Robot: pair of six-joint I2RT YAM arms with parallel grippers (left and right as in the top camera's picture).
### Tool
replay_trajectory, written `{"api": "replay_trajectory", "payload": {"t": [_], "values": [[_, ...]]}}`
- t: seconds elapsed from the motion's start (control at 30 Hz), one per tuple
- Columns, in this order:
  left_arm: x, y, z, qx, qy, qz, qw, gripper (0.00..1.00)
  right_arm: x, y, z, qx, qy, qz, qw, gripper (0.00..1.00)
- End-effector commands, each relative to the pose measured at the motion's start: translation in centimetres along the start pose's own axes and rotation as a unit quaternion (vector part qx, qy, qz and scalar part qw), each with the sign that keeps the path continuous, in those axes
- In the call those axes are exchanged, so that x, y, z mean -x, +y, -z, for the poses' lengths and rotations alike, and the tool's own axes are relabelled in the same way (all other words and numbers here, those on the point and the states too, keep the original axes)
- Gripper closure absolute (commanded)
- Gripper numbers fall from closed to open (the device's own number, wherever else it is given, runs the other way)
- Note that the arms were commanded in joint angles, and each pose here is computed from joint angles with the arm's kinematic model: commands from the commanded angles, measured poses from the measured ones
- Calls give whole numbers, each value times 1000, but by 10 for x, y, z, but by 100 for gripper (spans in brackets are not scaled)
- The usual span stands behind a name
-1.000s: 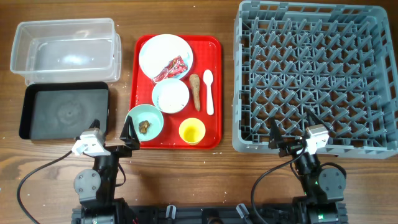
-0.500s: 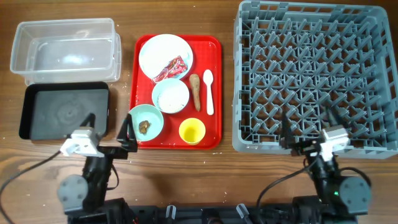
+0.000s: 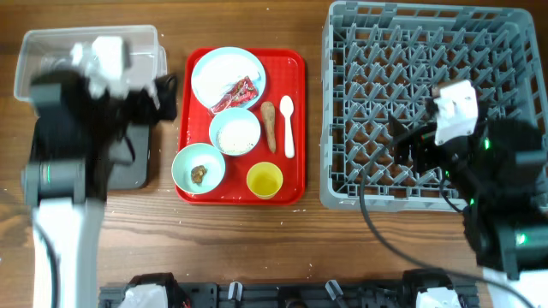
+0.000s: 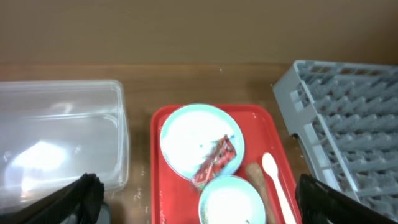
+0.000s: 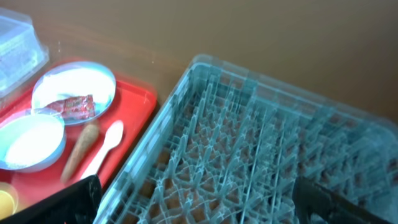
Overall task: Sort waste into correct bins and load items into the dishwasher rack
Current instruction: 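Grasp the red wrapper and tissue from the plate with the left gripper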
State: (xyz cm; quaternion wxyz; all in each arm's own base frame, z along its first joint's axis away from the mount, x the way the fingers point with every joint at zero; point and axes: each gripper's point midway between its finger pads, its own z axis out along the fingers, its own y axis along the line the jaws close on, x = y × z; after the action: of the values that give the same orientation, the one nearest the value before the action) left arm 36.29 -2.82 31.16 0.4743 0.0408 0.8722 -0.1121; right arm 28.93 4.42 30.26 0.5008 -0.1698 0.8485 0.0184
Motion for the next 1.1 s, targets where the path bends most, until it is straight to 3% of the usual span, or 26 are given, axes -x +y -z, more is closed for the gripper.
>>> {"api": "replay_trajectory", "payload": {"t": [0.0,0.17,0.37,0.5,0.67,0.83,0.9,0.93,0.97,1.0,1.07], "values": [[14,-31,-63,-55,73,-104,990,0,1,-3,-14,9,46,1,999,0],[-32,-41,-160,-59,167,-201,964,0,-20,12,-45,64,100,-37,992,0],[-131,-30,-234,-79,289,-184,936,0,-43,17,-77,79,159,-104,979,0],[-146,-25,-257,-79,290,-185,936,0,-52,17,-87,82,178,-108,975,0],[-185,-18,-283,-102,312,-238,914,0,-55,18,-89,83,184,-109,973,0],[-196,-14,-298,-100,308,-240,915,2,-55,18,-89,83,184,-109,973,0],[-194,-15,-300,-99,305,-241,916,22,-55,18,-89,83,184,-109,973,0],[-194,-15,-300,-99,305,-241,916,39,-55,18,-89,83,184,-109,973,0],[-194,-15,-300,-99,305,-241,916,63,-55,18,-89,83,184,-109,973,0],[-194,-15,-300,-98,304,-239,917,96,-55,18,-89,83,184,-109,973,0],[-190,-15,-299,-96,301,-234,920,96,-54,17,-90,82,183,-109,974,0]]}}
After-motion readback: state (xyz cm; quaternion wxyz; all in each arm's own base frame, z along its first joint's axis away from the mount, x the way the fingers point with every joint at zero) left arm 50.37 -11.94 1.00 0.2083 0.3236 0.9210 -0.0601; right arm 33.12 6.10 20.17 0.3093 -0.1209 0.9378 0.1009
